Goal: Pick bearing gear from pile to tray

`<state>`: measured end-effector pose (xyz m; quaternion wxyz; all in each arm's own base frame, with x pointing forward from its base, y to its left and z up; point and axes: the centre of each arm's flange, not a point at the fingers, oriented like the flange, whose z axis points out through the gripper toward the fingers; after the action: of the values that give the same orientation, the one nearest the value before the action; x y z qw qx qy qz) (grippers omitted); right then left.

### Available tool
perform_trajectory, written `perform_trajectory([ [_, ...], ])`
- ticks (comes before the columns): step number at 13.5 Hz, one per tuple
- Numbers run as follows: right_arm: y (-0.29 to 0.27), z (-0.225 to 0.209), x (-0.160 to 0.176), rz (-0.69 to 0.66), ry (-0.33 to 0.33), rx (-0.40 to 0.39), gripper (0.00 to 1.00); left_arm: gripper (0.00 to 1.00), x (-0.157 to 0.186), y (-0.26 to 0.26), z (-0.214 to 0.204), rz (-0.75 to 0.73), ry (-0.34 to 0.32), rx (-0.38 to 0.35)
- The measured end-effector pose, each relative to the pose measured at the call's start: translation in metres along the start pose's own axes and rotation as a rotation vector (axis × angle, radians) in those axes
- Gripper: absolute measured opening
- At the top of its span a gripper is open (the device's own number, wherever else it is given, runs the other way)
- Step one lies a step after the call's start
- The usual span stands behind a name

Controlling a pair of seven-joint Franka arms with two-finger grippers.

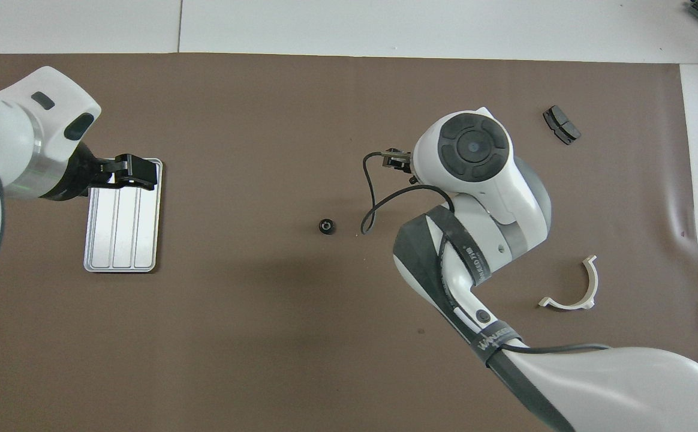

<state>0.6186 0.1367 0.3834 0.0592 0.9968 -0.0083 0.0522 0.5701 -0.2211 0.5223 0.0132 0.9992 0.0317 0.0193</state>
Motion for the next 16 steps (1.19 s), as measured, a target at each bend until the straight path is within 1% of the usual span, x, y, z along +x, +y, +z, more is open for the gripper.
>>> perform_trajectory([
  [1, 0.011, 0.008, -0.004, -0.032, -0.022, 0.008, 1.00, 1.00, 0.003, 0.010, 0.007, 0.010, 0.005, -0.004],
  [3, 0.033, 0.019, -0.011, -0.096, -0.050, 0.058, 1.00, 1.00, 0.010, 0.024, 0.020, 0.023, 0.013, -0.009],
  [5, 0.059, 0.036, -0.023, -0.136, -0.037, 0.084, 1.00, 1.00, 0.009, 0.046, 0.042, 0.038, 0.005, -0.008],
  [6, 0.069, 0.048, -0.033, -0.150, -0.024, 0.088, 1.00, 1.00, 0.008, 0.063, 0.057, 0.025, 0.013, -0.014],
  [7, 0.073, 0.059, -0.045, -0.158, -0.010, 0.090, 1.00, 1.00, 0.006, 0.081, 0.072, 0.015, 0.021, -0.021],
  [9, 0.073, 0.077, -0.069, -0.166, 0.018, 0.096, 1.00, 1.00, 0.000, 0.108, 0.099, 0.010, 0.016, -0.022],
  [12, 0.072, 0.088, -0.092, -0.177, 0.018, 0.101, 1.00, 1.00, -0.001, 0.127, 0.122, 0.003, 0.038, -0.040],
  [15, 0.078, 0.090, -0.102, -0.195, 0.006, 0.138, 0.96, 1.00, -0.004, 0.140, 0.141, 0.014, 0.043, -0.043],
  [16, 0.080, 0.090, -0.104, -0.204, 0.004, 0.155, 0.88, 1.00, -0.007, 0.143, 0.149, 0.021, 0.043, -0.042],
])
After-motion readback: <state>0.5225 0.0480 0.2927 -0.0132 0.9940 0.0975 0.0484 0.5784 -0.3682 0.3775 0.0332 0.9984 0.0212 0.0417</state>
